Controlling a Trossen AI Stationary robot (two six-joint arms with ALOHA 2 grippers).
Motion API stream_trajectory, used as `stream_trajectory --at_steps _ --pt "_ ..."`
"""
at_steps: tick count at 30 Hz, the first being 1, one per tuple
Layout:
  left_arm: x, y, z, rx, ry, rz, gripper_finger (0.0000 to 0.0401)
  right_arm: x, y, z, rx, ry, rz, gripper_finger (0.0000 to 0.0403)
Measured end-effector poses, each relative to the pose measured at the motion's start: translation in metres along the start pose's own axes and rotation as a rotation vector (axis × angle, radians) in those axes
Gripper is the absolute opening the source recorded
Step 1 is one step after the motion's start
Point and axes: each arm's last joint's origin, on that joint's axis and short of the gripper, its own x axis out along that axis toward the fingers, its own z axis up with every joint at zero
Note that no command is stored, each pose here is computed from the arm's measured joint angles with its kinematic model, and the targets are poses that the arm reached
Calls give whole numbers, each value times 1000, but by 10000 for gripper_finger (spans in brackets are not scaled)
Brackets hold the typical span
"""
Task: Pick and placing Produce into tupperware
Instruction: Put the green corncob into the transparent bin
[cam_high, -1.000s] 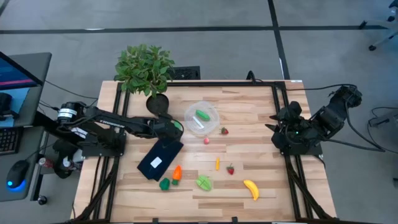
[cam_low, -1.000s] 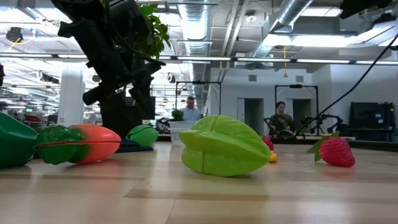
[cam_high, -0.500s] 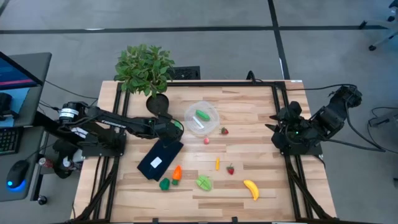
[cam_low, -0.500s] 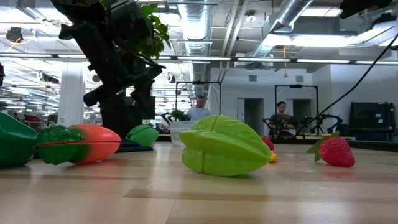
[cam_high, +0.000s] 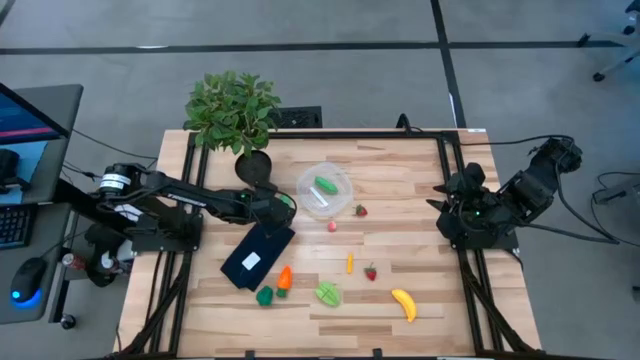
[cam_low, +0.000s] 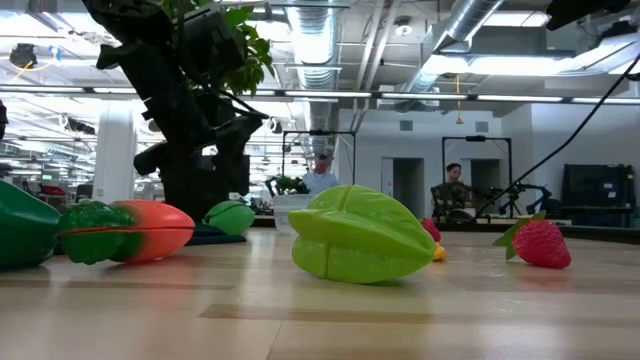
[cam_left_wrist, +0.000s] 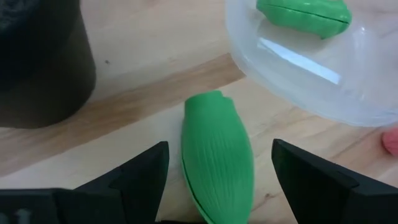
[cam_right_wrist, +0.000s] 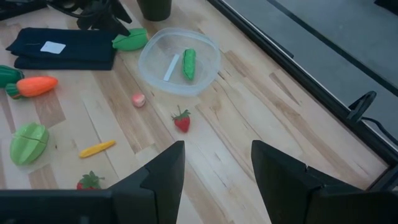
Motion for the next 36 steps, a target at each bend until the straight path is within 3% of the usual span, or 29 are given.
stream_trajectory --at_steps 36 --pt "2 0 -5 -15 -37 -43 275 0 0 0 4 -6 2 177"
